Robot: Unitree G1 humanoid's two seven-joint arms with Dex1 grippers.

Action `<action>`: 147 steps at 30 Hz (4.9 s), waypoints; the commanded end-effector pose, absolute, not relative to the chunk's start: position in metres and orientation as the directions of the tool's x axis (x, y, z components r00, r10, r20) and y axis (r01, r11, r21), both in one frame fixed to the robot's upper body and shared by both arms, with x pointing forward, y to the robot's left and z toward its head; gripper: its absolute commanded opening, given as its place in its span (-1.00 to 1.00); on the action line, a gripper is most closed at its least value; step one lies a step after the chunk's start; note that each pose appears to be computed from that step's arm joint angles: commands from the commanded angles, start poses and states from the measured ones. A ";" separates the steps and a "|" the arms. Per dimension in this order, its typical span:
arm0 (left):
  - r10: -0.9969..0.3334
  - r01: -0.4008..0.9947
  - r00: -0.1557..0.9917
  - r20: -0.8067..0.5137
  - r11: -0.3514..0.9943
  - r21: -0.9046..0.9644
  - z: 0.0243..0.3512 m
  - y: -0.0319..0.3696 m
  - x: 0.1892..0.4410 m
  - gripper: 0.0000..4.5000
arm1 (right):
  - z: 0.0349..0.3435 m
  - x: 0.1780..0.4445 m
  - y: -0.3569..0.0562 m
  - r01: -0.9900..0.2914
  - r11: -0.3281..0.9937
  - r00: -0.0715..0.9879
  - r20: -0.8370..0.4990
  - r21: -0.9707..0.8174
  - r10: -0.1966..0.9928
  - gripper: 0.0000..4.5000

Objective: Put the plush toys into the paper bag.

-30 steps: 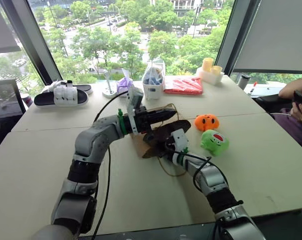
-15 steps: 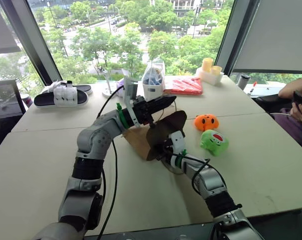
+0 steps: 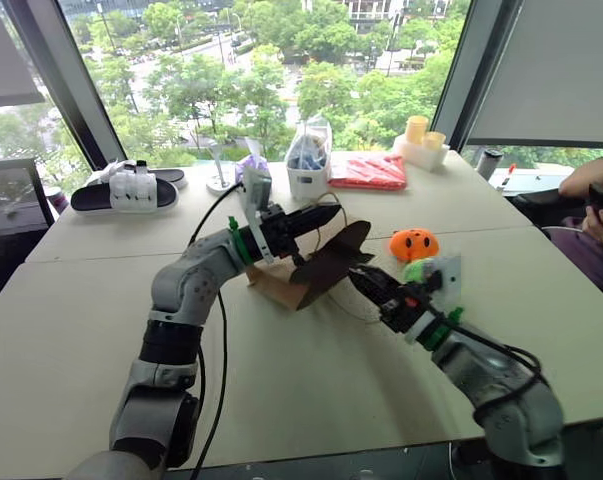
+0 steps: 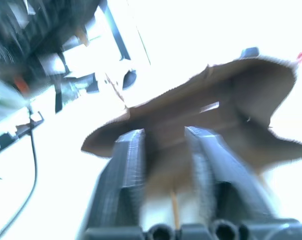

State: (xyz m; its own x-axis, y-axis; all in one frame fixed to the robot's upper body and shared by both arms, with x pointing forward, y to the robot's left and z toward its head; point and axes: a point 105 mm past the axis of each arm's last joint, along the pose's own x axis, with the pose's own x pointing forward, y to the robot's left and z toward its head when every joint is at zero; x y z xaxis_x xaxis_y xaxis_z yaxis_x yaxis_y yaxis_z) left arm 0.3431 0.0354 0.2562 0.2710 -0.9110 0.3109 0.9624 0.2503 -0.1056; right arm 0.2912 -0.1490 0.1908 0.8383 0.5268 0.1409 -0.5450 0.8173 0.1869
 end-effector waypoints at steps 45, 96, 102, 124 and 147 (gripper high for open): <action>-0.891 0.967 0.246 0.381 0.199 -0.158 0.273 0.030 0.347 -1.00 | 0.171 0.344 -0.139 -0.558 0.670 0.812 -0.155 -0.490 0.563 -0.98; -0.795 0.909 0.406 0.450 0.304 -0.284 0.280 0.047 0.351 -1.00 | 0.137 0.466 -0.244 0.013 0.965 0.961 -0.264 -0.262 -0.084 -0.42; -0.793 0.907 0.408 0.452 0.296 -0.298 0.277 0.044 0.352 -1.00 | 0.153 0.468 -0.250 0.042 0.980 0.975 -0.205 -0.197 -0.083 -0.96; -0.812 0.920 0.338 0.476 0.178 -0.349 0.282 0.040 0.360 -1.00 | 0.179 0.354 -0.130 -0.459 0.888 0.878 -0.143 0.024 0.457 -0.96; -0.709 0.887 0.433 0.557 0.226 -0.402 0.306 0.054 0.372 -1.00 | 0.200 0.344 -0.105 -0.575 0.817 0.818 0.019 0.032 0.575 0.99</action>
